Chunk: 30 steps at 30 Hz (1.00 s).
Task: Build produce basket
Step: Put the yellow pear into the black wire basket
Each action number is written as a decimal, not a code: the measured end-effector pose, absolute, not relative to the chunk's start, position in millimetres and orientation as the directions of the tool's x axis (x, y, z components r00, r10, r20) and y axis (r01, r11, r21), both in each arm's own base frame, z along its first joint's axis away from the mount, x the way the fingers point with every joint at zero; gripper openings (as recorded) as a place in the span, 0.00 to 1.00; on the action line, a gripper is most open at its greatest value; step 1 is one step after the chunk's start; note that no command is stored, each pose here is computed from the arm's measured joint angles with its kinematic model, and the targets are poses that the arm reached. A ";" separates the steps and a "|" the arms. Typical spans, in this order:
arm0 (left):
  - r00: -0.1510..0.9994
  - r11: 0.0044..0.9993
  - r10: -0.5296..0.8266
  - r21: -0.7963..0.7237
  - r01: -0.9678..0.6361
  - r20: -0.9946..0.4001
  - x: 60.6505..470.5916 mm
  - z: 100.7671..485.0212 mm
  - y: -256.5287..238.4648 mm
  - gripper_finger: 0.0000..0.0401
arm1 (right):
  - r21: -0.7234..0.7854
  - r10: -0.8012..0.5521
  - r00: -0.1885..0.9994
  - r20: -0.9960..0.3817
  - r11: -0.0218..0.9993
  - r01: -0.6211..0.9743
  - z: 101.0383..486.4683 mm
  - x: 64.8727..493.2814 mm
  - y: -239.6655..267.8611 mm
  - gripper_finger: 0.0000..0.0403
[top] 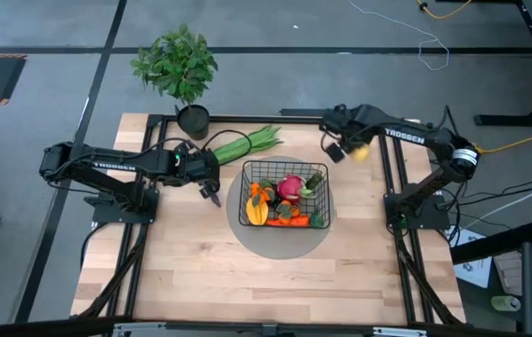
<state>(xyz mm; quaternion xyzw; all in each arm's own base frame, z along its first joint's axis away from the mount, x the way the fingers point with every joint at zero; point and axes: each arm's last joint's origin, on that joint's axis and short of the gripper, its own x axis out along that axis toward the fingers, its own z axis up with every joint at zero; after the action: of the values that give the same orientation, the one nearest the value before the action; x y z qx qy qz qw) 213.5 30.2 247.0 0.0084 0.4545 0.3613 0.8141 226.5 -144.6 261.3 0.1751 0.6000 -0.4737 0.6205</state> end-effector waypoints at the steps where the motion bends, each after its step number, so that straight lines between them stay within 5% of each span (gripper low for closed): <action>1: 0.326 0.739 0.596 0.343 -0.580 -0.734 213.5 247.0 30.2 0.34 | -0.319 -0.402 -0.108 -0.909 0.507 0.801 270.7 234.2 -144.2 0.27; 8: 0.325 0.739 0.597 0.344 -0.580 -0.733 213.5 247.0 30.2 0.34 | -0.057 -0.365 0.346 -0.864 0.754 0.655 326.9 282.3 -115.8 0.26; 14: 0.325 0.739 0.597 0.344 -0.580 -0.733 213.5 247.0 30.2 0.34 | 0.113 -0.174 0.634 -0.754 0.915 0.386 346.6 314.3 -72.1 0.26; 19: 0.326 0.738 0.597 0.344 -0.580 -0.733 213.5 247.1 30.2 0.34 | 0.133 -0.103 0.698 -0.709 0.952 0.276 346.6 330.1 -43.7 0.27; 30: 0.327 0.738 0.597 0.342 -0.581 -0.732 213.6 247.2 30.2 0.34 | 0.143 -0.050 0.739 -0.672 0.970 0.195 340.5 347.5 -20.7 0.66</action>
<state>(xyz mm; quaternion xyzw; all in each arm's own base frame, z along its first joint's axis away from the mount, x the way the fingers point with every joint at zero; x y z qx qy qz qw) 213.6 30.2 247.2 0.0087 0.4535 0.3616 0.8146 347.5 -20.7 340.5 0.1021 0.3553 -0.0659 0.9268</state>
